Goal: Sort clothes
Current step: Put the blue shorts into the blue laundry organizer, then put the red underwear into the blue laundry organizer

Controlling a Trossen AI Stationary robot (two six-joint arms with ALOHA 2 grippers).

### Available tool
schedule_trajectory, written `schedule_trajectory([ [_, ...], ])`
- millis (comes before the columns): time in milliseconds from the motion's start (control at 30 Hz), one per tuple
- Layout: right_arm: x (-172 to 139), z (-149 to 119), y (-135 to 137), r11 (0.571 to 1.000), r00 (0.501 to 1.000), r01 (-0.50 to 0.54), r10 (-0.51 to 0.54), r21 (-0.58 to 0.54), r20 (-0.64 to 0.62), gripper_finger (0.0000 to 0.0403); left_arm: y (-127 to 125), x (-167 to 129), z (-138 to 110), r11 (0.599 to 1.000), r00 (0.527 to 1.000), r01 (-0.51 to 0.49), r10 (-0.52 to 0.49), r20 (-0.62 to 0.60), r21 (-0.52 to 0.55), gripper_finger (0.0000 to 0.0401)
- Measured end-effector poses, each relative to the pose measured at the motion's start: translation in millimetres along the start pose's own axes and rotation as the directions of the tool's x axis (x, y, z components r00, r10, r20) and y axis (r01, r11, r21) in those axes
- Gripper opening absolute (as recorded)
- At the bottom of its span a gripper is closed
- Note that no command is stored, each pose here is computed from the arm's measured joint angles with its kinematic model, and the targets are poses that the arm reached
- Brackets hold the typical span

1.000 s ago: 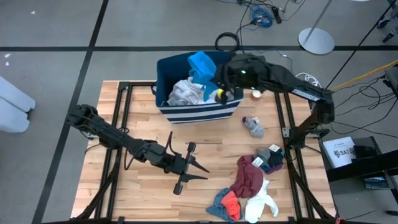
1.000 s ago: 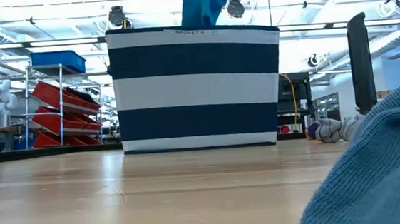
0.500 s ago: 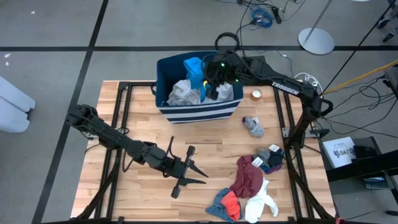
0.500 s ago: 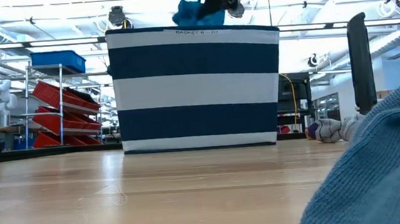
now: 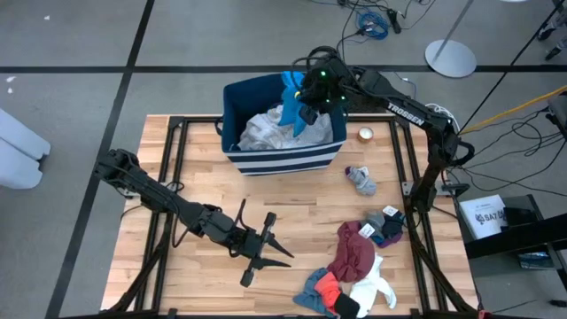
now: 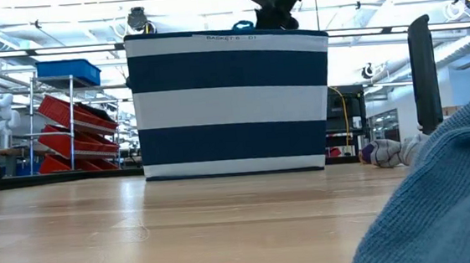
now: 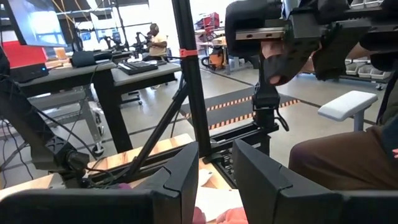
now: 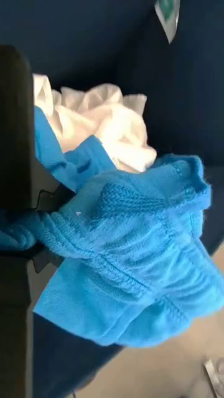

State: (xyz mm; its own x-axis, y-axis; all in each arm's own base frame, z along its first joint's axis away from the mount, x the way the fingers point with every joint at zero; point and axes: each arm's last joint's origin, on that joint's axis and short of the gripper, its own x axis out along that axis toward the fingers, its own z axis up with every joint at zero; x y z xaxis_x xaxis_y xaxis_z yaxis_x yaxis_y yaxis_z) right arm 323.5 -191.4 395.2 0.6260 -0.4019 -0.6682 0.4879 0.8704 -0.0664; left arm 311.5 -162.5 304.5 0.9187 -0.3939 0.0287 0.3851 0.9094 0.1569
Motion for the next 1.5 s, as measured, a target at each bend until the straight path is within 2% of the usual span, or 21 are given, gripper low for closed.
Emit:
schedule_trajectory([
  [133, 0, -3, 0, 1.000, 0.999, -0.026, 0.026, -0.008, -0.032, 0.0052, 0, 0, 0, 1.000, 1.000, -0.001, 0.000, -0.001, -0.007, 0.0107],
  [500, 0, -5, 0, 0.999, 0.998, -0.029, 0.031, 0.025, -0.051, 0.0209, -1, 0, 0, 1.000, 1.000, 0.003, -0.003, -0.001, -0.024, 0.0107],
  [667, 0, -5, 0, 0.999, 0.998, -0.030, 0.031, 0.021, -0.051, 0.0250, -2, 0, 0, 1.000, 1.000, 0.004, -0.004, -0.001, -0.027, 0.0107],
  [800, -11, -4, 0, 1.000, 0.999, -0.029, 0.029, 0.003, -0.035, 0.0263, -1, 0, 0, 0.999, 1.000, 0.003, -0.004, -0.006, -0.050, 0.0107],
  [900, -32, -3, 3, 0.999, 0.999, -0.034, 0.035, 0.017, -0.003, 0.0264, -2, 0, -3, 0.997, 1.000, 0.007, -0.010, -0.030, -0.078, 0.0107],
  [1033, -66, -6, 15, 0.997, 0.997, -0.072, 0.072, 0.031, 0.025, 0.0261, -4, 0, -11, 0.986, 0.994, 0.004, -0.022, -0.109, -0.169, 0.0107],
  [1133, -92, -12, 26, 0.991, 0.992, -0.127, 0.126, 0.036, 0.025, 0.0260, -4, 4, -21, 0.976, 0.988, -0.009, -0.024, -0.152, -0.216, 0.0107],
  [1267, -120, -22, 40, 0.981, 0.982, -0.189, 0.189, 0.038, 0.001, 0.0260, -9, 19, -45, 0.974, 0.984, -0.013, -0.028, -0.175, -0.228, 0.0107],
  [1367, -137, -28, 48, 0.975, 0.976, -0.220, 0.220, 0.028, 0.002, 0.0260, -10, 33, -66, 0.957, 0.989, -0.030, -0.014, -0.149, -0.289, 0.0107],
  [1500, -155, -32, 57, 0.966, 0.966, -0.258, 0.258, 0.002, 0.029, 0.0260, -4, 56, -86, 0.935, 0.999, -0.040, 0.026, -0.044, -0.352, 0.0107],
])
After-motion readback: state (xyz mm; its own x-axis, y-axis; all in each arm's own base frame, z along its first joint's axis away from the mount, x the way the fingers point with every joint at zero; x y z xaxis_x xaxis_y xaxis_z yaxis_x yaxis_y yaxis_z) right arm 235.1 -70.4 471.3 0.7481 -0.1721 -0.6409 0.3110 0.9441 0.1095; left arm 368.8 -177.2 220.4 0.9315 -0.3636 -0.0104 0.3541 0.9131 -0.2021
